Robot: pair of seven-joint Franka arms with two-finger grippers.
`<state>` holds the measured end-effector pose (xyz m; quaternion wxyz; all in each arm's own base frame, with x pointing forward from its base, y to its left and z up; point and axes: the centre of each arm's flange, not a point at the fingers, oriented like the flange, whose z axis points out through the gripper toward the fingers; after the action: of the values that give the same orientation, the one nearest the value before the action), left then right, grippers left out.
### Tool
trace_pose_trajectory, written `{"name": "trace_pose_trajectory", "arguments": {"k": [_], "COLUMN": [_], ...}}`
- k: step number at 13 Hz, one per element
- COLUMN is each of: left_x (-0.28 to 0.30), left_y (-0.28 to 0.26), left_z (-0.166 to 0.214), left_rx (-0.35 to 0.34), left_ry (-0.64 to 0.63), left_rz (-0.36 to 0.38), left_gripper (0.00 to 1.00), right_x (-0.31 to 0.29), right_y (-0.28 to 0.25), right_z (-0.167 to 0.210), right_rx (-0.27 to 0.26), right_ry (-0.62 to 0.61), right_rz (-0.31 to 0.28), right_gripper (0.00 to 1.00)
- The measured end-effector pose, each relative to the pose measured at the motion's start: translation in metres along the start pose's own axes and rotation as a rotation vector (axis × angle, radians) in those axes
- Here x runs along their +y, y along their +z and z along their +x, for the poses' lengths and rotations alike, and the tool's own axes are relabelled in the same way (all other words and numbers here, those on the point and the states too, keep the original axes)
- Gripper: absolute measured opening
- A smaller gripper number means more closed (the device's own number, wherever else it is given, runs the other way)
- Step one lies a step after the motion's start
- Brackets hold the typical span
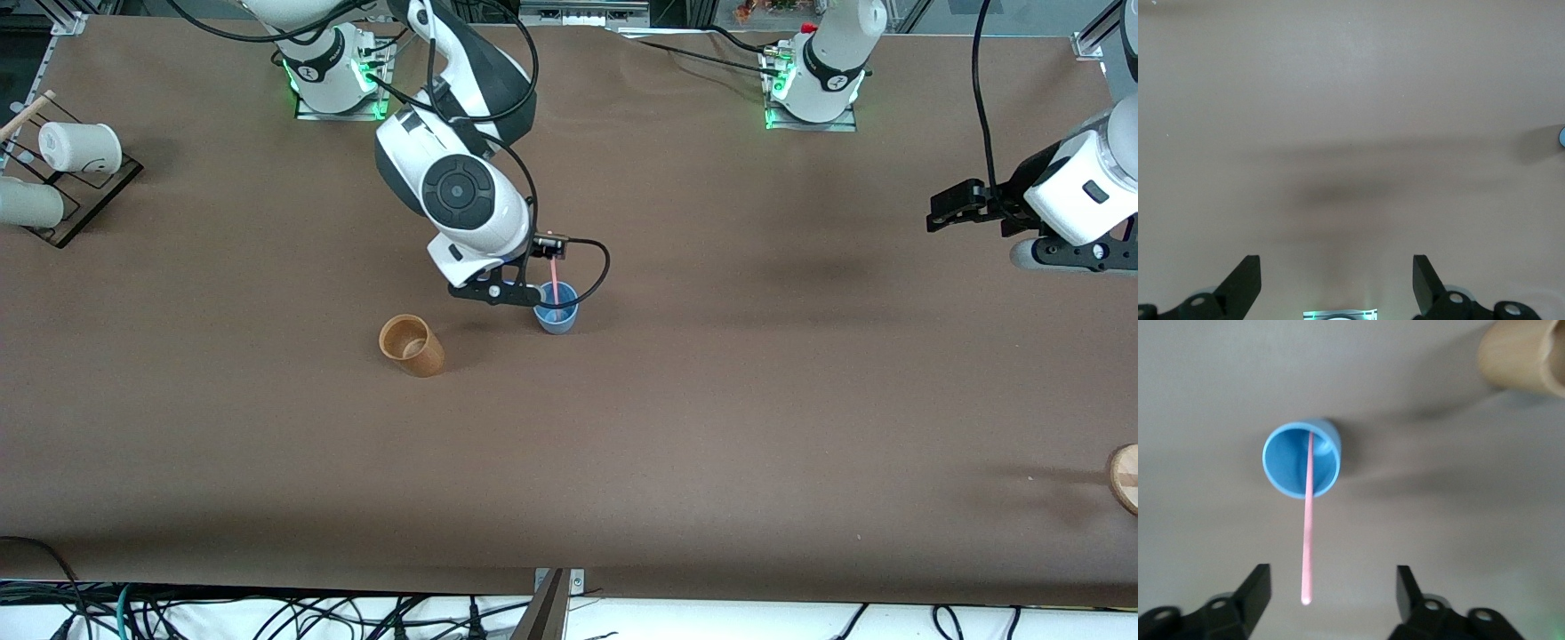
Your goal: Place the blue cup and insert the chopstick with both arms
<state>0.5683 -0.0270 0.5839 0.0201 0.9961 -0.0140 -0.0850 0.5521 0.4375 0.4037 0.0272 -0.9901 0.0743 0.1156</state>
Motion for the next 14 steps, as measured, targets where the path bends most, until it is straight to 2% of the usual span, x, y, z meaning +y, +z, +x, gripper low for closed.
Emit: {"name": "trace_pose_trajectory", "arguments": {"k": [1,4,6,10,12,14], "left_x": [0.000,0.000,0.000,-0.001,-0.001,-0.001], "left_y": [0.000,0.000,0.000,0.000,0.000,0.000], "left_z": [0.000,0.000,0.000,0.000,0.000,0.000], "left_rx": [0.000,0.000,0.000,0.000,0.000,0.001], "left_ry": [0.000,0.001,0.001,0.000,0.000,0.000], "left_rz": [0.000,0.000,0.000,0.000,0.000,0.000], "left_gripper": [1.00,1.00,1.00,1.00,1.00,1.00], "right_x": [0.011,0.068,0.116,0.200,0.256,0.315], "right_y": [-0.012,-0.069,-0.103,-0.148,-0.171,-0.184], "right_z": [0.010,0.046,0.066,0.089,0.094,0.088], "right_rx": [0.038,0.158,0.203,0.222,0.217,0.198], "right_ry": [0.006,-0.025,-0.050,-0.145,-0.220,-0.245], "right_rz": [-0.009,-0.028,-0.049,-0.096,-0.080,-0.059], "right_gripper": [0.99,1.00,1.00,1.00,1.00,1.00]}}
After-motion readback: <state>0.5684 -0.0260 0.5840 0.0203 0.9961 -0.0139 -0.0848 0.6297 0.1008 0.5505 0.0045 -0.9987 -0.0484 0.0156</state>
